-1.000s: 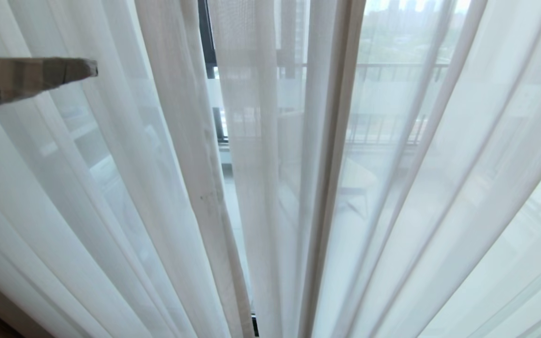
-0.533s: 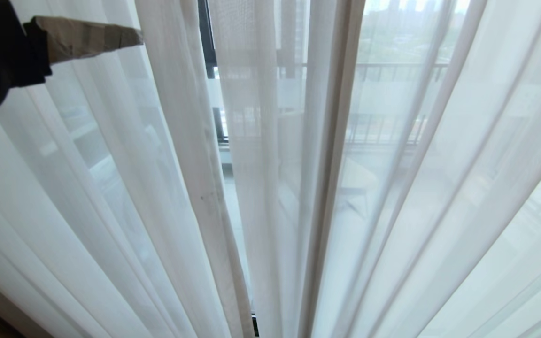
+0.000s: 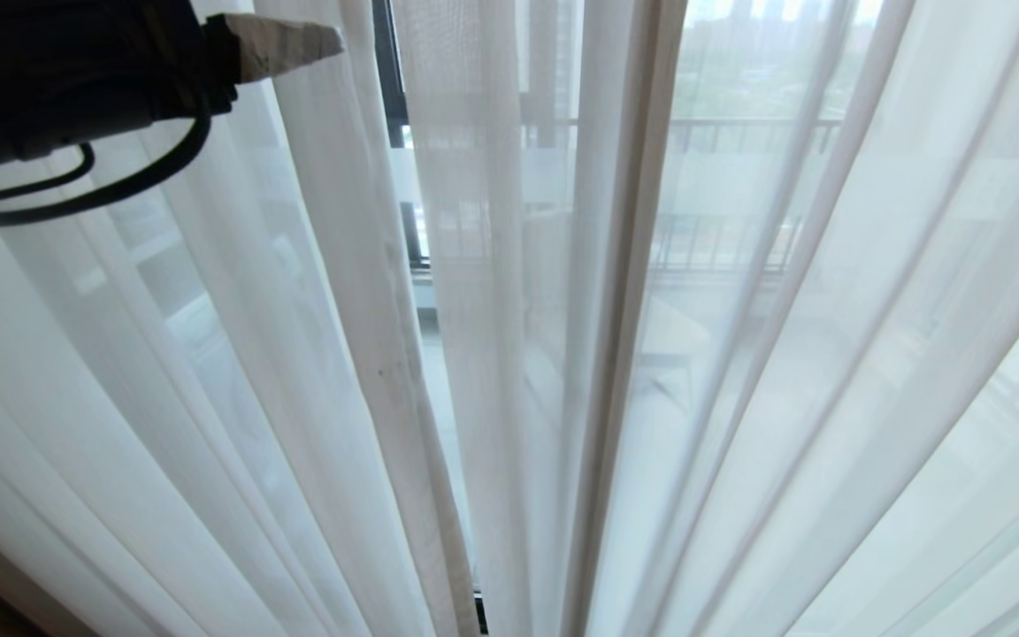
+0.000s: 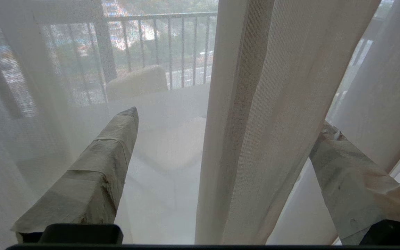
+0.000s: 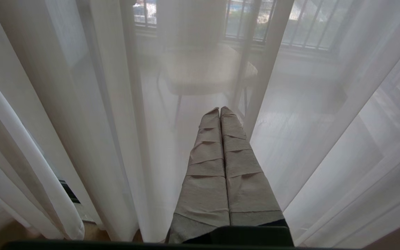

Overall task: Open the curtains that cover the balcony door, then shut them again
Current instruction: Pull the inner curtains open on both sides

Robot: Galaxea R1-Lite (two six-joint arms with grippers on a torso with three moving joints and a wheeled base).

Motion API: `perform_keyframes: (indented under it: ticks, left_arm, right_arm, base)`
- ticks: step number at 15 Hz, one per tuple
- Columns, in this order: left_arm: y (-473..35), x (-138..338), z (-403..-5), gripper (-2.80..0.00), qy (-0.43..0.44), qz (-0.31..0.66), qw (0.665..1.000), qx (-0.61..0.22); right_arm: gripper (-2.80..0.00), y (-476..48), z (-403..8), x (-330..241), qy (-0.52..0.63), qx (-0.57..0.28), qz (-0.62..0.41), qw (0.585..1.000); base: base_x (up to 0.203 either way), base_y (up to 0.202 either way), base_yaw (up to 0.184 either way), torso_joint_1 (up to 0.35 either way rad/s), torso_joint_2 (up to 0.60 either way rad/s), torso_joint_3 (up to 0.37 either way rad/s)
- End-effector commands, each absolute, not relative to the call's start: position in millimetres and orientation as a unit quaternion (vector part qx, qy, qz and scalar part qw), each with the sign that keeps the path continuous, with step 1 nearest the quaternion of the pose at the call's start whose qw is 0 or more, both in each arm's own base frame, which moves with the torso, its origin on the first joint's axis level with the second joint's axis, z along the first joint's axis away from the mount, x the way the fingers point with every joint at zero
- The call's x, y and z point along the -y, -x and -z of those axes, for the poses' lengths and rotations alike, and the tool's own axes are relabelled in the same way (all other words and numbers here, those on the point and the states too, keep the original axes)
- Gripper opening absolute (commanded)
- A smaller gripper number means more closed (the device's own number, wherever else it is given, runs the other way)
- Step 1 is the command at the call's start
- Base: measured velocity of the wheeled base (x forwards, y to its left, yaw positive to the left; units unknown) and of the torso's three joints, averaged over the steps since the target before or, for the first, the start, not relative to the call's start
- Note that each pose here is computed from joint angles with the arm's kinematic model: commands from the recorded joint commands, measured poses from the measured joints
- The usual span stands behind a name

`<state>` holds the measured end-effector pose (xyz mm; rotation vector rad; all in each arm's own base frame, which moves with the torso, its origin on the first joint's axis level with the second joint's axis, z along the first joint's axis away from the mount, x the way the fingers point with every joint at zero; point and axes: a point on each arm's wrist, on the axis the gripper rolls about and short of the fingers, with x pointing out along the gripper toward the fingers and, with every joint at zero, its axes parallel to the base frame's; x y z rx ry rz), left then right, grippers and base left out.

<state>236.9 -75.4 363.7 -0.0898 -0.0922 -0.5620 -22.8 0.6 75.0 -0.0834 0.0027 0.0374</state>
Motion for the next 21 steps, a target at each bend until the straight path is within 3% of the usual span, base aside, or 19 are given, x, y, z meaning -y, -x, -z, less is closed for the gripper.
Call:
perform_keyframes:
  ticks: [1,12,13,21]
  left_arm:
    - [-253,83,-355,0.0,0.045,0.273,0.96,0.034]
    - [-277,97,-359,0.0,0.023,0.265,0.963,0.054]
    - [-277,98,-359,-2.8,0.023,0.262,0.963,0.055]
    - [-268,95,-369,-2.8,0.025,0.242,0.967,0.071]
  right_arm:
    - [-2.8,23,-75,-1,0.042,-0.001,-0.019,0.999]
    - [-2.8,23,-75,-1,0.042,-0.001,-0.019,0.999]
    - [-2.8,23,-75,-1,0.042,-0.002,-0.019,0.999]
    - [-2.8,23,-75,-1,0.042,-0.001,-0.019,0.999]
  base:
    - [0.0,0.0,0.0,0.0,0.0,0.0]
    - [0.0,0.0,0.0,0.0,0.0,0.0]
    - [0.0,0.0,0.0,0.0,0.0,0.0]
    - [0.0,0.0,0.0,0.0,0.0,0.0]
